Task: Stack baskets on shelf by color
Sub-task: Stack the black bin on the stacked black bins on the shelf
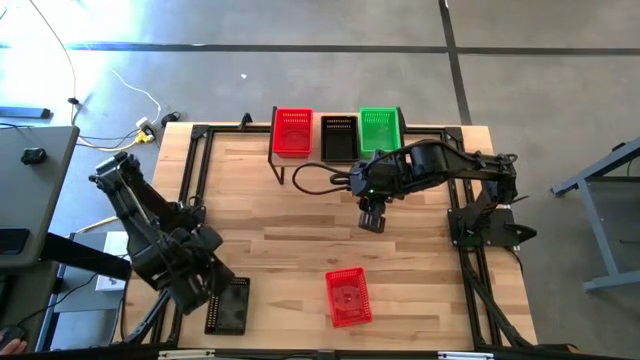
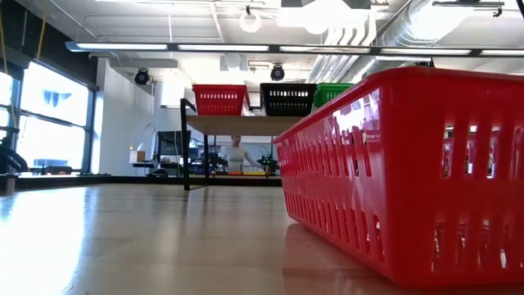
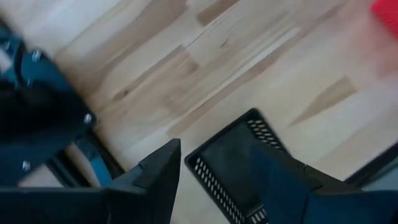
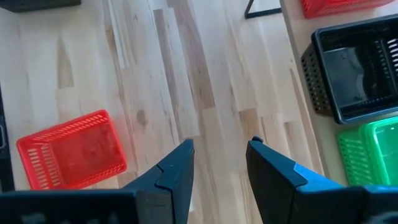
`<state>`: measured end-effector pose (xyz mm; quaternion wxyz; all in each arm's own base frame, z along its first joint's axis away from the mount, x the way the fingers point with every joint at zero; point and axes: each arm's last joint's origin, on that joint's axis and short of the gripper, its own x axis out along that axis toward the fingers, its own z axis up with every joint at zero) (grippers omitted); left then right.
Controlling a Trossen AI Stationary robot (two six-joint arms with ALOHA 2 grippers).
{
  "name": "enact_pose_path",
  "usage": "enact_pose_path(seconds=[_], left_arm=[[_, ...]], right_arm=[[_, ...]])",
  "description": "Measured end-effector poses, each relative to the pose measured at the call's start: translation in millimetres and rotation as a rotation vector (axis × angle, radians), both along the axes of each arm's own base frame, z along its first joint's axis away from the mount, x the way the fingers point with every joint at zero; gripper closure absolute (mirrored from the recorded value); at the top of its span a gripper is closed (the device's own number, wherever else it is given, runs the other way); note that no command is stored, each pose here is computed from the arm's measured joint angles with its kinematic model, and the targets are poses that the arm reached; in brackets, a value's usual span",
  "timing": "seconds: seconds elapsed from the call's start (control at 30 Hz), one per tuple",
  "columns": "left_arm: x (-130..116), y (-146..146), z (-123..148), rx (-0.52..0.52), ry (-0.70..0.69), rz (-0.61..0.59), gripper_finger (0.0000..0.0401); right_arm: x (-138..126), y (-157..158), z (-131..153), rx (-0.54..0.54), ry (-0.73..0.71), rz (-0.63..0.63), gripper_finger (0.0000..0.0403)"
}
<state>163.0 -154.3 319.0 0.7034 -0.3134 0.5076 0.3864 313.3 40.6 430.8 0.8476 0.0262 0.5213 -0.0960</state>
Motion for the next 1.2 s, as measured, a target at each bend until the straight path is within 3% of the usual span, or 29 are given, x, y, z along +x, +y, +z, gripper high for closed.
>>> enact_pose_path(seconds=[0.43, 0.83, 1.2], left_arm=[[-28.0, -23.1, -30.9, -0.042, -0.027, 0.219, 0.0220], [-27.6, -35.9, -63.5, -0.166, -0.037, 0.232, 0.0220], [-17.9, -43.2, -88.0, -0.195, 0.007, 0.260, 0.0220]], right_arm=[[1.3, -0.1, 0.6, -0.002, -0.017, -0.012, 0.0272], [0.6, 6.3, 0.7, 0.007, -0.021, -0.009, 0.0272], [-0.2, 14.5, 0.9, 0.012, -0.027, 0.014, 0.0272]])
